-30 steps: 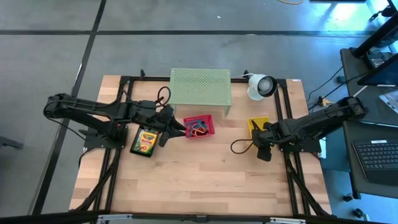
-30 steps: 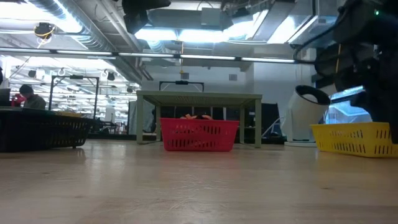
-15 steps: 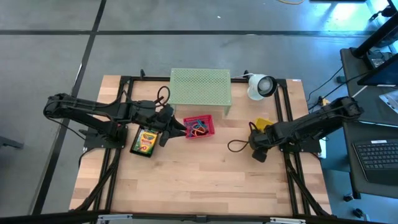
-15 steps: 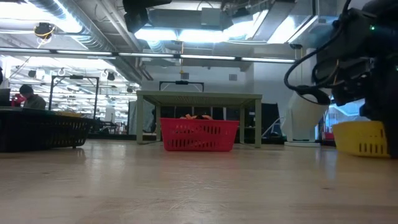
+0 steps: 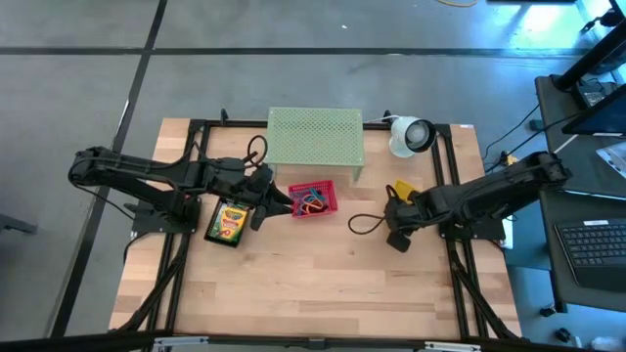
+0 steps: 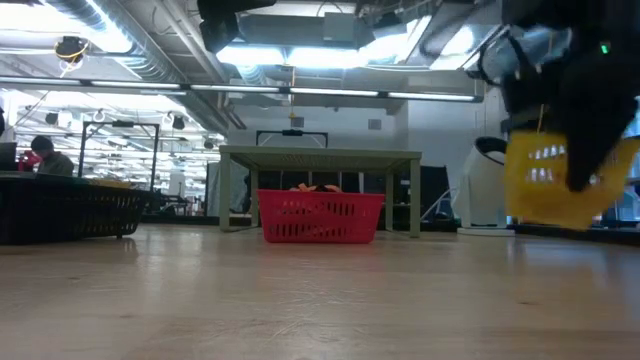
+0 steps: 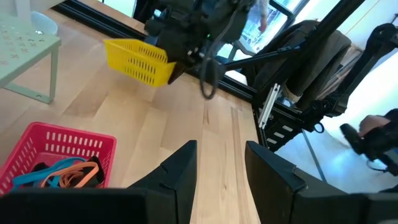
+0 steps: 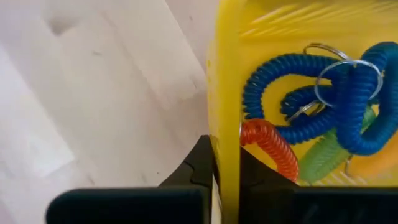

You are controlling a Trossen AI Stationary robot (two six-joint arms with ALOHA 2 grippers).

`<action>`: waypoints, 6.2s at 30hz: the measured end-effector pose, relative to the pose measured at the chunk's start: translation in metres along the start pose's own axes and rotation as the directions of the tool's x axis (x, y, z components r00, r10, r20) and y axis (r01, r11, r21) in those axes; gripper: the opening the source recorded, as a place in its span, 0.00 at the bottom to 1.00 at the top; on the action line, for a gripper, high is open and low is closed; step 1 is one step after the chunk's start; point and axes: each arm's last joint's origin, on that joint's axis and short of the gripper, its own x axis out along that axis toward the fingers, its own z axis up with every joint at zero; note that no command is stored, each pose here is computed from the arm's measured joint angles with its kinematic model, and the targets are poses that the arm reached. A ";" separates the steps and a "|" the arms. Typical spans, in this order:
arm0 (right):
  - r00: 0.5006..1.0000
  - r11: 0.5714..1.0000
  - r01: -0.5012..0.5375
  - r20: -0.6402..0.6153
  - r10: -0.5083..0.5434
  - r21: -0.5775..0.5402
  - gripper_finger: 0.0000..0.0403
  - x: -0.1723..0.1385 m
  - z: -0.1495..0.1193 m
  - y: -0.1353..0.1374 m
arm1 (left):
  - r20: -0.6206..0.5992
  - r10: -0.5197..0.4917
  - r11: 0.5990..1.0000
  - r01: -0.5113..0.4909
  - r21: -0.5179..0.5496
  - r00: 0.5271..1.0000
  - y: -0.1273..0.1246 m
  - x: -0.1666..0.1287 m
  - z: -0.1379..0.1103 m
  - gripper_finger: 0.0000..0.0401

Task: Pick & Place Office Desk Supplies
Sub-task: Put the yellow bin on the shelf, then put the red bin on the shelf

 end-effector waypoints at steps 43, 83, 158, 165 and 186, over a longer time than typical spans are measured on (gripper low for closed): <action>0.990 0.849 0.138 0.064 -0.123 -0.509 0.03 -0.048 0.218 -0.069 | 0.040 0.123 0.989 -0.120 -0.082 0.992 0.000 -0.025 0.002 0.32; 0.987 0.841 0.158 0.110 -0.117 -0.518 0.37 -0.045 0.229 -0.080 | 0.049 0.140 0.987 -0.136 -0.082 0.989 0.001 -0.025 0.002 0.32; 0.800 0.940 -0.249 0.497 0.334 -0.232 0.49 -0.275 0.093 0.074 | -0.640 0.557 0.320 0.575 0.753 0.529 0.101 0.123 -0.065 0.39; 0.801 0.939 -0.261 0.492 0.341 -0.226 0.49 -0.275 0.093 0.074 | -0.627 0.622 0.312 0.586 0.748 0.469 0.113 0.138 -0.084 0.38; 0.780 0.923 -0.293 0.496 0.382 -0.249 0.49 -0.277 0.088 0.082 | -0.603 0.545 0.690 0.096 0.717 0.582 0.045 0.147 -0.077 0.01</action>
